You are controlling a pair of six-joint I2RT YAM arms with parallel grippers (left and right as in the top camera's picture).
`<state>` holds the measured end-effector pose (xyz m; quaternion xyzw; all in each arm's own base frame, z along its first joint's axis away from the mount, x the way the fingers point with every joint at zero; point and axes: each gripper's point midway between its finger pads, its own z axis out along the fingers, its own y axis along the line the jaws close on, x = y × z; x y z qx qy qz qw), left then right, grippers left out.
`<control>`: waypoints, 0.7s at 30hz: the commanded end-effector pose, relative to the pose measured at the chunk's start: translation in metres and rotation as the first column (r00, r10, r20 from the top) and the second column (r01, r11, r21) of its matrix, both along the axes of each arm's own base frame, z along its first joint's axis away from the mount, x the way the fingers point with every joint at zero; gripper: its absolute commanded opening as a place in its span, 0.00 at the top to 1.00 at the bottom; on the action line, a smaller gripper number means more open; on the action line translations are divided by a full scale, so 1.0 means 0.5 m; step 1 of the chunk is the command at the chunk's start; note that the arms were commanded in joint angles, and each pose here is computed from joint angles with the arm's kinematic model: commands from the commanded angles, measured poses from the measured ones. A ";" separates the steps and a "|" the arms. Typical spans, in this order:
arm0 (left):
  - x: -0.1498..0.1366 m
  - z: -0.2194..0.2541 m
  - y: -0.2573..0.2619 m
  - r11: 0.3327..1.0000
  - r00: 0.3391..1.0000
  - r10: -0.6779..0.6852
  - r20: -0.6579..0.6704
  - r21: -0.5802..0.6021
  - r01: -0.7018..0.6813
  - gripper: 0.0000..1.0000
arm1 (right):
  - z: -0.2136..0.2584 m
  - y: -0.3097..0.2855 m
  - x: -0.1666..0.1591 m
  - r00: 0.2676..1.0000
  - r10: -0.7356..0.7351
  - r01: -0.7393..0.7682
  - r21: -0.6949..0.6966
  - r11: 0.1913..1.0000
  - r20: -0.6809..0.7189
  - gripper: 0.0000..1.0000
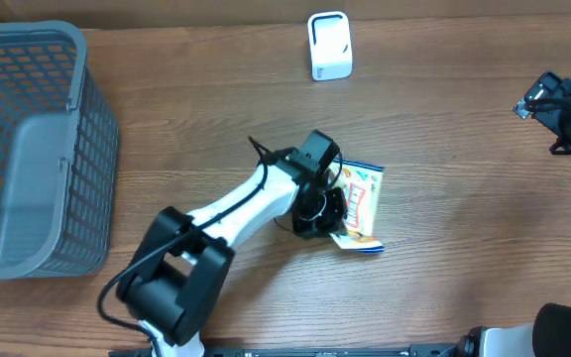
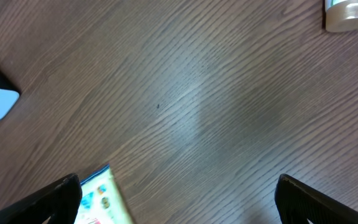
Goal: Scan the item barcode
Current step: 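Reach the left gripper to the wipes pack and grasp it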
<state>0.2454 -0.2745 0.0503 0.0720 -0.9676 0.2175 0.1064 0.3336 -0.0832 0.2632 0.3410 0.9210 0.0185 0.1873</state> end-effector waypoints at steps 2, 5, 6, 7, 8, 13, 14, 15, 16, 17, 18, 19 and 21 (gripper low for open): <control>0.110 0.142 0.107 0.956 0.935 -0.040 0.351 0.286 -0.066 0.96 | 0.004 0.001 0.002 1.000 -0.006 0.006 0.006 1.000 0.012 0.00; 0.128 0.207 0.182 0.883 0.904 -0.072 0.422 0.449 -0.139 0.96 | 0.004 0.001 0.002 1.000 -0.006 0.006 0.005 1.000 0.013 0.00; 0.132 0.225 0.204 0.854 0.895 -0.086 0.437 0.495 -0.159 0.96 | 0.004 0.001 0.002 1.000 -0.006 0.006 0.005 1.000 0.013 0.00; 0.135 0.240 0.224 0.826 0.888 -0.101 0.449 0.535 -0.177 0.96 | 0.004 0.001 0.002 1.000 -0.006 0.006 0.005 1.000 0.013 0.00; 0.136 0.249 0.240 0.801 0.882 -0.115 0.456 0.568 -0.190 0.96 | 0.004 0.001 0.002 1.000 -0.006 0.006 0.005 1.000 0.013 0.00; 0.135 0.254 0.302 0.678 0.879 -0.179 0.442 0.703 -0.215 0.96 | 0.005 0.001 0.003 1.000 -0.006 0.006 0.005 1.000 0.015 0.00; 0.134 0.251 0.316 0.645 0.883 -0.198 0.426 0.735 -0.210 0.96 | 0.004 0.001 0.003 1.000 -0.006 0.006 0.005 1.000 0.015 0.00; 0.132 0.246 0.325 0.618 0.887 -0.212 0.409 0.759 -0.202 0.96 | 0.004 0.001 0.003 1.000 -0.006 0.006 0.005 1.000 0.015 0.00; 0.130 0.242 0.337 0.581 0.894 -0.232 0.384 0.792 -0.189 0.96 | 0.004 0.001 0.003 1.000 -0.006 0.006 0.005 1.000 0.015 0.00; 0.128 0.237 0.348 0.544 0.900 -0.243 0.361 0.819 -0.182 0.96 | 0.004 0.001 0.003 1.000 -0.006 0.006 0.005 1.000 0.015 0.00; 0.126 0.233 0.357 0.511 0.906 -0.247 0.343 0.841 -0.179 0.96 | 0.005 0.001 0.003 1.000 -0.006 0.006 0.005 1.000 0.015 0.00; 0.124 0.225 0.362 0.490 0.914 -0.250 0.321 0.856 -0.167 0.96 | 0.005 0.001 0.003 1.000 -0.006 0.006 0.005 1.000 0.015 0.00; 0.120 0.201 0.356 0.483 0.928 -0.250 0.275 0.866 -0.127 0.96 | 0.004 0.001 0.003 1.000 -0.006 0.006 0.005 1.000 0.015 0.00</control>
